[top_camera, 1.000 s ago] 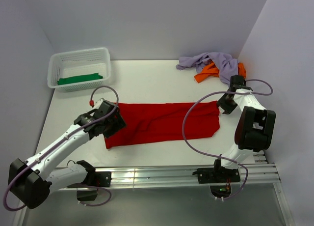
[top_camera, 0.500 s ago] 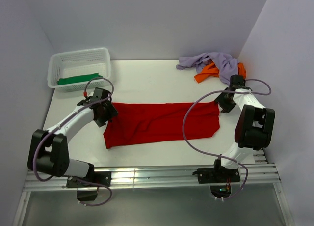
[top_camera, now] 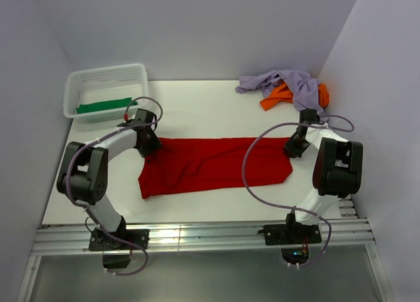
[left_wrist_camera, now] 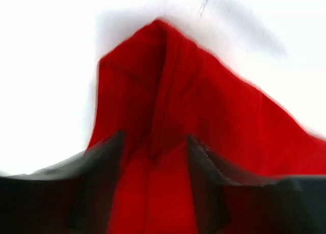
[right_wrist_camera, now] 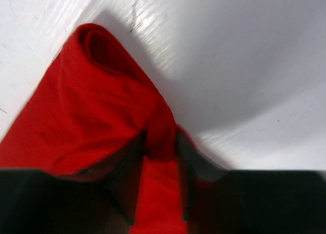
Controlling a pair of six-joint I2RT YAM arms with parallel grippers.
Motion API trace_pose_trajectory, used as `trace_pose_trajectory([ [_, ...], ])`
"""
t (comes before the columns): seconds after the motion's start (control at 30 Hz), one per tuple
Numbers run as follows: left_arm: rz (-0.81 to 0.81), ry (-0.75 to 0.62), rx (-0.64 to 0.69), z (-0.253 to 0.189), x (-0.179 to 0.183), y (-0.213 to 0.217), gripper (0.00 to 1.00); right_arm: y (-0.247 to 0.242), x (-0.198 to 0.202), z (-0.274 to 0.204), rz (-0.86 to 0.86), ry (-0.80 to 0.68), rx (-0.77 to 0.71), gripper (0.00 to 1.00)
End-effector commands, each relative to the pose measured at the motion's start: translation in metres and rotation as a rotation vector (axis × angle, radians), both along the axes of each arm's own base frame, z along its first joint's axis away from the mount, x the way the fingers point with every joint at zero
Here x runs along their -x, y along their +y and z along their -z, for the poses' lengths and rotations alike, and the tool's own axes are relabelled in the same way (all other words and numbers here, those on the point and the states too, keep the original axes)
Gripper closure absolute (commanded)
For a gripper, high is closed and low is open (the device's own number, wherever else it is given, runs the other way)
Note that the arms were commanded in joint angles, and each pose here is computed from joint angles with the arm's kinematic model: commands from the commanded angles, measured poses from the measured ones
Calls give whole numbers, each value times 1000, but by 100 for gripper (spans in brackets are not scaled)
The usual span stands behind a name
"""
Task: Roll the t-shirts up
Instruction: Fold the tshirt
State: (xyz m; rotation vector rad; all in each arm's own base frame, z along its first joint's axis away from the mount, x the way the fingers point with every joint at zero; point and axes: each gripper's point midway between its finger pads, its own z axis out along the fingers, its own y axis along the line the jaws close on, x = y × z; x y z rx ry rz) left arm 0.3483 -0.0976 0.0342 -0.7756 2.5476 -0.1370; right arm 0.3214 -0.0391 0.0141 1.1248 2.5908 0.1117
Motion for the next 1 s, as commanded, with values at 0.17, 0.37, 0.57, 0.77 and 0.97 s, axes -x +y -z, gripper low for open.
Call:
trace_pose_trajectory([
  [0.17, 89, 8, -102, 29, -41, -10, 83, 27, 38, 11, -59, 99, 47, 100],
  [0.37, 183, 5, -170, 43, -64, -41, 100, 75, 73, 2, -157, 119, 25, 100],
  [0.57, 312, -91, -183, 45, -122, -93, 99, 156, 130, -9, -356, 165, -60, 100],
  [0.77, 504, -285, -143, 19, -201, -180, 100, 223, 215, -34, -628, 228, -172, 97],
  [0.97, 634, -532, 21, -89, -227, -251, 57, 215, 211, -98, -694, 35, -130, 17],
])
